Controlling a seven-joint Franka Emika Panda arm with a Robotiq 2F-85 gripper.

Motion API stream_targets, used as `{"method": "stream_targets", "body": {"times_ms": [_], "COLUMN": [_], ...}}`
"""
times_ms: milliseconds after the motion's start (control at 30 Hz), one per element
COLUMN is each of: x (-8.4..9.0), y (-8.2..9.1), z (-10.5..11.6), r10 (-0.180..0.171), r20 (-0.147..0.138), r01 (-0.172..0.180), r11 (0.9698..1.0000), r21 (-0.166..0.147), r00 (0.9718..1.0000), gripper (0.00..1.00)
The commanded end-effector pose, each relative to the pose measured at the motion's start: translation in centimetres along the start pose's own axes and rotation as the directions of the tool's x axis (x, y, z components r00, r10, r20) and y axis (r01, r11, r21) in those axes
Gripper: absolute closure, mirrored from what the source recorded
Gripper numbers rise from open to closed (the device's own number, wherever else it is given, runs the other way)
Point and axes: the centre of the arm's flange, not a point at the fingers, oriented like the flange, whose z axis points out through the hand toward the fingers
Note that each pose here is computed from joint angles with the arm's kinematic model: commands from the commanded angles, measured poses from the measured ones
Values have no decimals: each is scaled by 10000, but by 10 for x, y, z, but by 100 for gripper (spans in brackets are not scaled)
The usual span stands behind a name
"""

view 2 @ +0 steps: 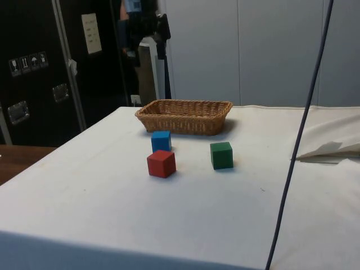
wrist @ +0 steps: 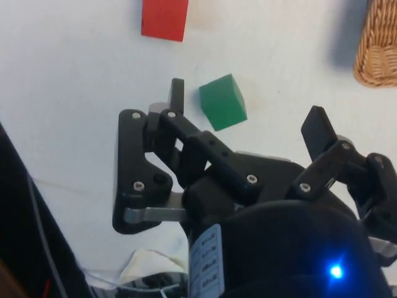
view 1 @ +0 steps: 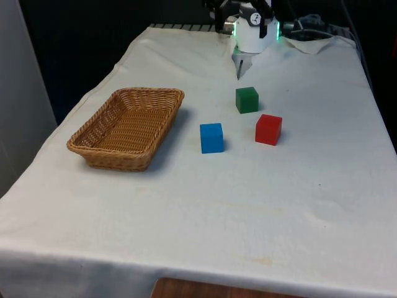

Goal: Pick up the blue cube and place it into the basket.

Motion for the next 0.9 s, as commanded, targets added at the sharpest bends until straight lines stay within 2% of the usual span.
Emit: {"method": "stream_targets", "body": {"times_ms": [0,67,100,133,200,367,400,433,533,567,667,700,767,867], "x": [1,2,2,3,3,3,2,3,4,5,5,4,5,6], "y": [0,-1,-1,-1,-1,-1,-1,-1,-1,-1,-2,-2,-2,-2], "z": [2,9,8,11,17,34,31,37,45,51,59,57,67,75], "r10": [113,274,218,333,471,922,810,997,1219,1372,1593,1488,1827,2047], "r20": [-163,-212,-95,-241,-247,-183,-113,-172,-118,-82,-39,25,-19,22], "r01": [-114,-276,-218,-334,-472,-923,-810,-997,-1219,-1372,-1593,-1488,-1827,-2047], "r11": [9999,9996,9998,9994,9989,9957,9967,9950,9925,9905,9872,9888,9831,9788], "r21": [-50,-63,-31,-53,-33,-20,-37,-18,-39,-53,-74,-127,-95,-120], "r00": [9998,9994,9997,9992,9986,9956,9967,9949,9925,9905,9872,9889,9832,9788], "gripper": [0,0,0,0,0,0,0,0,0,0,0,0,0,0]}}
